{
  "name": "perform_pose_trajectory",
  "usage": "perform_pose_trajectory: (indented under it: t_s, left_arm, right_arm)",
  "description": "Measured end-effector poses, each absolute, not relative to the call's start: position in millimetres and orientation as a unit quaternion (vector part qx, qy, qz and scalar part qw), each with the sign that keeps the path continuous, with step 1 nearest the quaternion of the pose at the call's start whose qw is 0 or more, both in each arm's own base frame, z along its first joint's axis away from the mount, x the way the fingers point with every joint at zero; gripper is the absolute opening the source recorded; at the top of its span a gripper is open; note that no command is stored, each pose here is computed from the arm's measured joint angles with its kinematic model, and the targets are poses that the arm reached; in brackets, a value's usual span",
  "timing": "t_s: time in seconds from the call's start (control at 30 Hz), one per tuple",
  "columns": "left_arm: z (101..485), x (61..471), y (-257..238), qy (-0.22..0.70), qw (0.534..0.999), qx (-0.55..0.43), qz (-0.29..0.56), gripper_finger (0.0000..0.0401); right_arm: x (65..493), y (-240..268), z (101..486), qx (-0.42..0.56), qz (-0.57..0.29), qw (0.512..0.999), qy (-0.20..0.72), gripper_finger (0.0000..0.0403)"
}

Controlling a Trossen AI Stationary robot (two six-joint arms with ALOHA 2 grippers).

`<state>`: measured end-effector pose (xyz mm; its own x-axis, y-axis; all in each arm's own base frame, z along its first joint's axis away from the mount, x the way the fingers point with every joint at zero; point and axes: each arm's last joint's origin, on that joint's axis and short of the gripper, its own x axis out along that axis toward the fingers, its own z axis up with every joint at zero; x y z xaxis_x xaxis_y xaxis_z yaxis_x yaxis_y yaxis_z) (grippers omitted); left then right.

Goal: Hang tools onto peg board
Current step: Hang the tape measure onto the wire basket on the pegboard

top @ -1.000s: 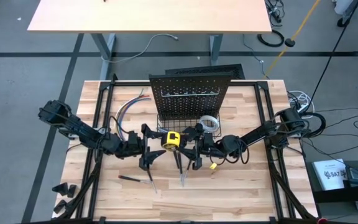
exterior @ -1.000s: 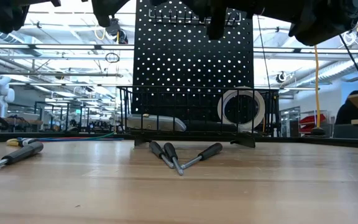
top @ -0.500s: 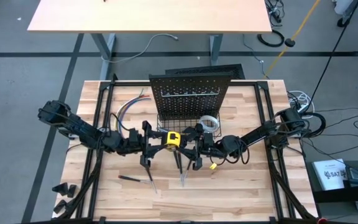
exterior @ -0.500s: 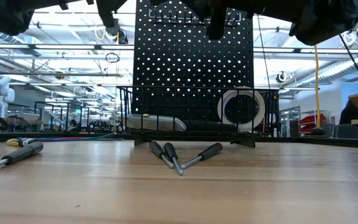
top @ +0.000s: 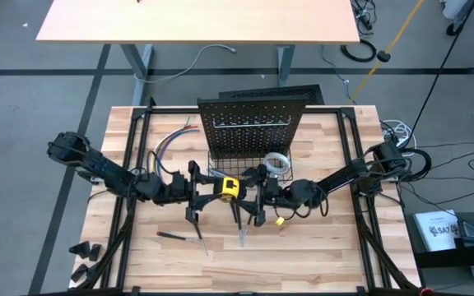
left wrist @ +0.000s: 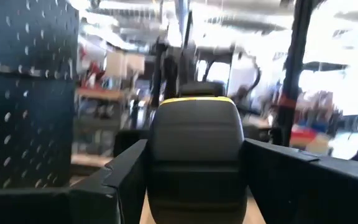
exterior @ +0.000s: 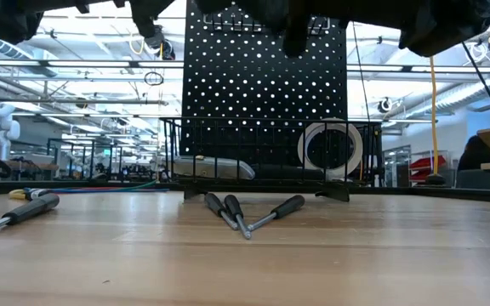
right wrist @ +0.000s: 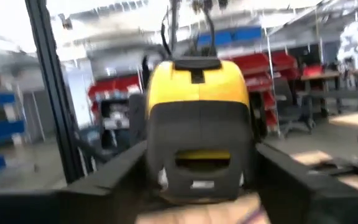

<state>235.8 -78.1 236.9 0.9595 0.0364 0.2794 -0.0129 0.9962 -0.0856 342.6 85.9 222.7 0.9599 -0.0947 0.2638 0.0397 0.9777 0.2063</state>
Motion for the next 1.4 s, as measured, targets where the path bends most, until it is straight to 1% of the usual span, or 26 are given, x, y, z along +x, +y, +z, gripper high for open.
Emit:
perform_pose_trajectory:
  t_s: [0.07,0.1,0.13,0.17,0.3,0.4,0.53,0.63,0.8,1.27,1.4]
  left_arm:
    - [237.0,233.2,-77.8,-0.120,0.992,-0.033,0.021,0.0221]
    - [238.2,231.2,-77.3,-0.111,0.993,-0.033,0.026,0.0221]
    - [239.6,228.9,-76.7,-0.103,0.994,-0.036,0.030,0.0221]
    - [240.8,226.8,-75.9,-0.095,0.994,-0.039,0.031,0.0221]
    - [240.0,220.1,-72.9,-0.048,0.998,-0.035,0.034,0.0221]
    - [239.4,215.5,-69.6,-0.021,0.998,-0.044,0.040,0.0221]
    - [226.6,218.0,-64.9,0.035,0.997,-0.046,0.056,0.0221]
    - [219.9,221.7,-62.3,0.053,0.996,-0.040,0.063,0.0221]
    - [207.0,227.5,-55.9,0.093,0.992,-0.037,0.073,0.0221]
    - [200.7,233.8,-41.3,0.112,0.990,-0.039,0.075,0.0221]
    - [198.9,234.5,-38.8,0.122,0.990,-0.042,0.058,0.0221]
  right_arm:
    - [341.4,85.7,223.2,0.103,-0.034,0.988,-0.108,0.0353]
    - [339.7,85.1,225.9,0.104,-0.036,0.989,-0.095,0.0372]
    - [338.0,84.2,228.6,0.105,-0.040,0.990,-0.083,0.0382]
    - [336.1,83.5,231.0,0.102,-0.042,0.992,-0.069,0.0380]
    - [326.5,81.7,235.9,0.081,-0.047,0.996,0.002,0.0342]
    - [316.4,80.2,243.9,0.085,-0.059,0.994,0.035,0.0323]
    - [303.3,74.7,240.1,0.090,-0.146,0.980,0.100,0.0313]
    - [297.4,70.6,236.3,0.094,-0.198,0.968,0.124,0.0312]
    - [298.0,70.2,231.1,0.097,-0.209,0.964,0.134,0.0312]
    - [298.3,70.4,231.5,0.099,-0.207,0.964,0.132,0.0313]
    - [298.3,70.4,231.6,0.099,-0.207,0.964,0.131,0.0313]
